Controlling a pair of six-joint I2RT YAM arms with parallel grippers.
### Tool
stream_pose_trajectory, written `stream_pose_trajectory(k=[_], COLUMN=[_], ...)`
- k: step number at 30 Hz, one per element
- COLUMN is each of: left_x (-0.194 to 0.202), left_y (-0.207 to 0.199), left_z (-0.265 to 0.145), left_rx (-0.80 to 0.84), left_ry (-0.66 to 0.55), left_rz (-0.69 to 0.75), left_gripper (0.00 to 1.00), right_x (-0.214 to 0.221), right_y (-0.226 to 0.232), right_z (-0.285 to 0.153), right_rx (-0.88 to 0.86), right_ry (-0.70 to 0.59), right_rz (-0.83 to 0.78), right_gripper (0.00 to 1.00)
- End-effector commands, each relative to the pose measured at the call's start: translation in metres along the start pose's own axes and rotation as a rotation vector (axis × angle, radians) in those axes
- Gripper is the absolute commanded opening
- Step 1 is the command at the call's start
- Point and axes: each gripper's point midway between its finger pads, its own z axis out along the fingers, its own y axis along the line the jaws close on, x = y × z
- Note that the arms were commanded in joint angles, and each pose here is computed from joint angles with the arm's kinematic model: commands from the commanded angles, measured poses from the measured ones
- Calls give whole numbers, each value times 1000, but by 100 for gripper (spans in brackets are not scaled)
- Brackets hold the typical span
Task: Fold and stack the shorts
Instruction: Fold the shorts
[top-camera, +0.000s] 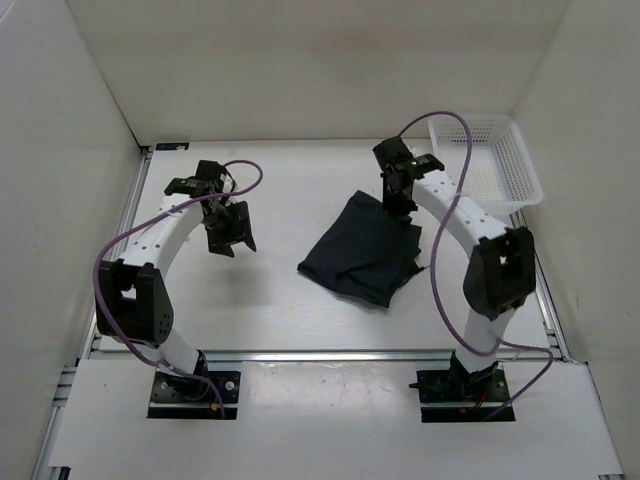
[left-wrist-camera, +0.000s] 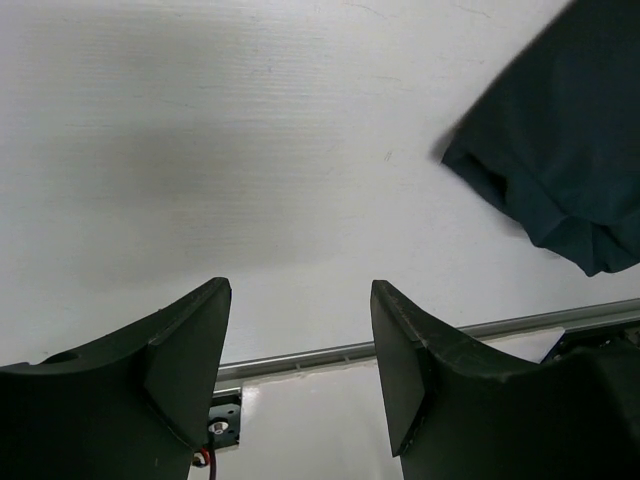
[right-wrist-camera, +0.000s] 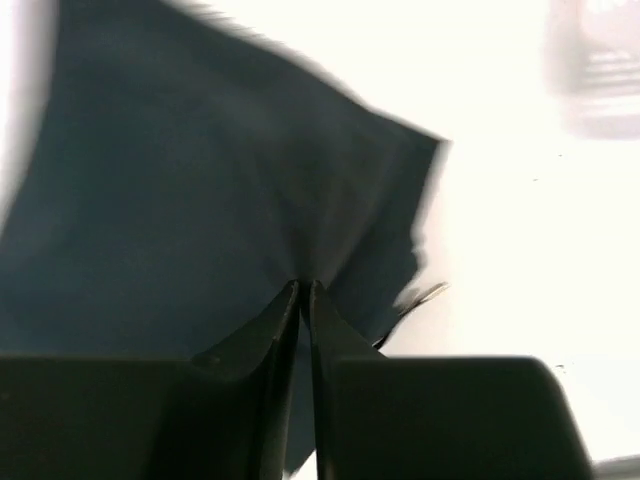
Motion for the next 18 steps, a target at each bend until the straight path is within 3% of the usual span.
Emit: stream_pose_trajectory(k=[1,6,8,14,18], left_x=[-3,-2,0,2,5], left_y=[-3,-3,-6,-12,-12], left_z=[-12,-12,-10,-15,-13], left_rx=[3,7,25,36,42], left_ry=[-59,-68,-59,-72,-60], left_rz=[4,-3,-3,18,16], left_gripper=[69,69,69,69,70], right_x=[6,62,80,98,138], right_y=[42,107,122,131,114], right_z=[-54,-63,-52,-27,-16], right_rx=[-142,-272,-302,-308,-283], right_ry=[-107,-52,-3,62,153], right_rz=[-65,-210,-223,-227,-261], right_gripper=[14,26,26,24,23])
